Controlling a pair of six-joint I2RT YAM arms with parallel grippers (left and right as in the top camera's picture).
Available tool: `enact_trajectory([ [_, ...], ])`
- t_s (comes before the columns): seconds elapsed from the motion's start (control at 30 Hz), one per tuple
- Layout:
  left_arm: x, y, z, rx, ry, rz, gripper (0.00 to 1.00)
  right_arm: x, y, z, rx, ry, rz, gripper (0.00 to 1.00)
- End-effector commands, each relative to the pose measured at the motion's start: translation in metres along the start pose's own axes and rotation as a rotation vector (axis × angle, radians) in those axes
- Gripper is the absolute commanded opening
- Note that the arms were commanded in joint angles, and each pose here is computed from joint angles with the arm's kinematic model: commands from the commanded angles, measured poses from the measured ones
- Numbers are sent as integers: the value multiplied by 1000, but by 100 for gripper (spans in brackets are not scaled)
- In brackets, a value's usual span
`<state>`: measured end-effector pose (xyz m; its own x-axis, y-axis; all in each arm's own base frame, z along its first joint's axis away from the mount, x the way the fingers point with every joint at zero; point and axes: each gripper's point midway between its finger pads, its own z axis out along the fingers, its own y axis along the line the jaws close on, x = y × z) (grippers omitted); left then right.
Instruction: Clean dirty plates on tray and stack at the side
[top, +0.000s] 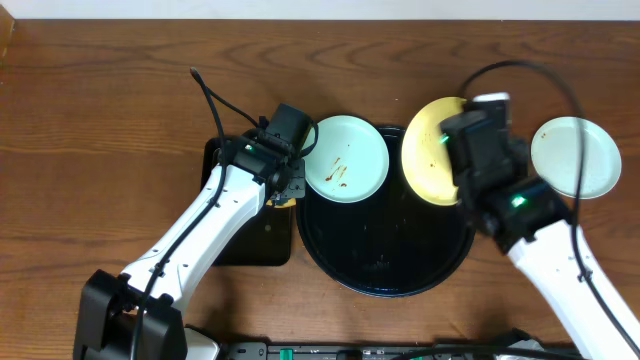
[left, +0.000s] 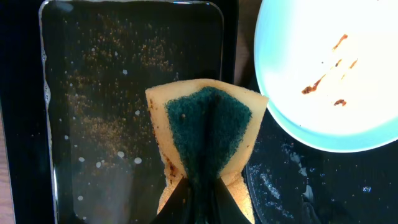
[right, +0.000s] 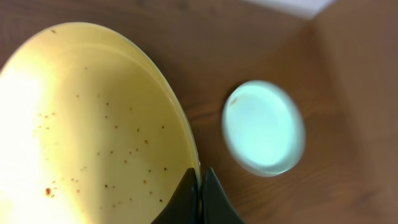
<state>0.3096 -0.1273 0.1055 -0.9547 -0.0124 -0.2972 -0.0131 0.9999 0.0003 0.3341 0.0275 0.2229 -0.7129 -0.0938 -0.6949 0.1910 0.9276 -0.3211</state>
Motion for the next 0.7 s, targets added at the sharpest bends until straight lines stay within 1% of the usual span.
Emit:
enact_trajectory([
  [0.0, 3, 4, 4, -13, 15, 11, 7, 4, 8, 22, -162, 107, 282, 1],
  [0.07, 3, 4, 4, -13, 14, 11, 7, 7, -9, 37, -147, 140, 370, 1],
  [0.17, 3, 4, 4, -13, 14, 11, 7, 18, -44, 62, -102, 206, 548, 1],
  [0.33, 3, 4, 4, -13, 14, 11, 7, 43, -92, 101, -90, 305, 743, 1],
  [0.47, 3, 4, 4, -13, 14, 11, 7, 70, -121, 126, -65, 383, 836, 1],
  [0.67, 4, 4, 4, -15, 18, 15, 7, 107, -159, 162, 14, 441, 905, 1],
])
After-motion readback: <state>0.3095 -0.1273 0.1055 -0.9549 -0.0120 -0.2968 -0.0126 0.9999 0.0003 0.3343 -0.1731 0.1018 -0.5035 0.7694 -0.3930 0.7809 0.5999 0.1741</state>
